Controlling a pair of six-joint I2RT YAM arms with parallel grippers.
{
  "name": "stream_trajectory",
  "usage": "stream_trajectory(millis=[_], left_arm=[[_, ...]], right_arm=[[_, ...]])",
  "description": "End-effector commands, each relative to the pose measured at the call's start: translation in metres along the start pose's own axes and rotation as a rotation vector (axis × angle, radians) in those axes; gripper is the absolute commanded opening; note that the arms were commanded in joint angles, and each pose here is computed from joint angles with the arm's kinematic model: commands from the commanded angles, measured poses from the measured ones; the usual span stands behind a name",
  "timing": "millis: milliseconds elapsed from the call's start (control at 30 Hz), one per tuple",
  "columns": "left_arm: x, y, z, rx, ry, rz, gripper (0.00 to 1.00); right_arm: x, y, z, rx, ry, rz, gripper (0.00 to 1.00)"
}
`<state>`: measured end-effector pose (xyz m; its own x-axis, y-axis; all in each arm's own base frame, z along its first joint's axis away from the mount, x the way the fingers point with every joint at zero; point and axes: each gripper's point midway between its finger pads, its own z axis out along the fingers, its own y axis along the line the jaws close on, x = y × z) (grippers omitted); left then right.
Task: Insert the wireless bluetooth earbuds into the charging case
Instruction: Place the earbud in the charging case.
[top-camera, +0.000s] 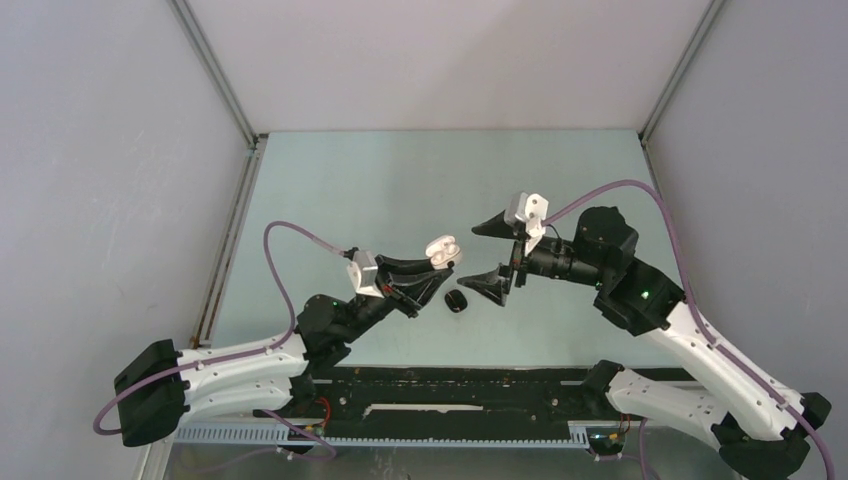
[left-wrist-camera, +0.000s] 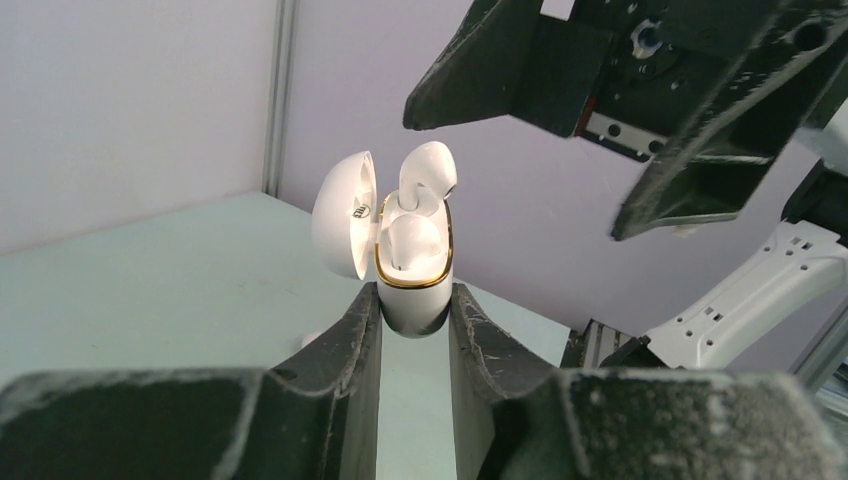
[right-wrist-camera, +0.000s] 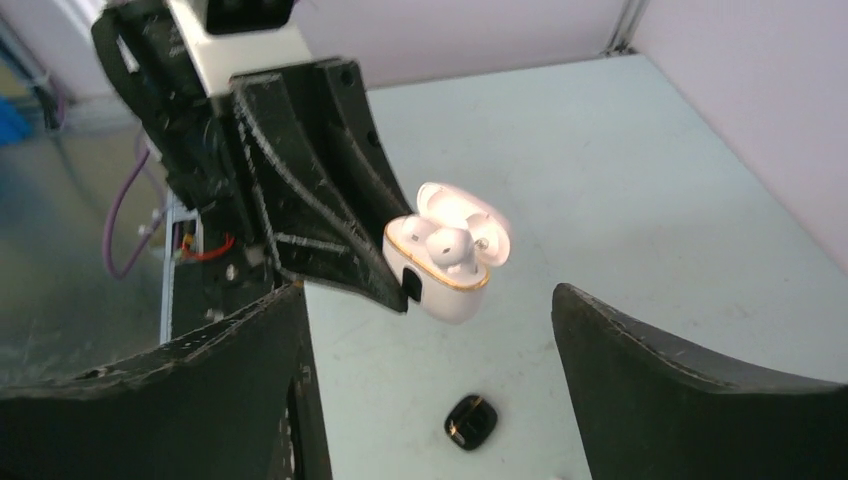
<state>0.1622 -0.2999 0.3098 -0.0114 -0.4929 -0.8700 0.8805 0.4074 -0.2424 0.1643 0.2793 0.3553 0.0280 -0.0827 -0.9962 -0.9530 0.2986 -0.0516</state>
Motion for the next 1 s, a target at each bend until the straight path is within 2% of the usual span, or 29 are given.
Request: stream_trajectory(millis=[0, 133, 200, 333, 400, 600, 767, 967], left_arm=[[0.007, -0.003, -0.003, 0.034, 0.033, 0.066, 0.0], [0.021, -0.016, -0.007, 0.127, 0.107, 0.119, 0.0], [0.028, -0.019, -0.009, 0.159, 0.145, 0.15, 0.0], [0.043, -0.023, -0.014, 0.21, 0.23, 0.206, 0.0], [0.045, -0.027, -0.015, 0.232, 0.235, 0.217, 0.0], [0.059, -0.038, -0.013, 0.302, 0.296, 0.252, 0.0], [0.062, -0.044, -0.012, 0.325, 0.308, 0.254, 0.0], [0.064, -0.05, -0.014, 0.349, 0.329, 0.255, 0.0]], right_arm=[[0.02, 0.025, -0.03, -0.168, 0.149, 0.007, 0.98], [0.041, 0.025, -0.055, -0.225, 0.286, 0.1, 0.99], [0.048, 0.023, -0.064, -0.257, 0.326, 0.084, 0.97], [0.052, 0.02, -0.075, -0.274, 0.334, 0.056, 0.98], [0.053, 0.017, -0.075, -0.257, 0.332, 0.056, 0.98], [0.065, 0.01, -0.067, -0.248, 0.36, 0.12, 0.98], [0.077, 0.004, -0.058, -0.246, 0.385, 0.165, 0.98], [0.089, 0.001, -0.052, -0.253, 0.426, 0.137, 0.99]])
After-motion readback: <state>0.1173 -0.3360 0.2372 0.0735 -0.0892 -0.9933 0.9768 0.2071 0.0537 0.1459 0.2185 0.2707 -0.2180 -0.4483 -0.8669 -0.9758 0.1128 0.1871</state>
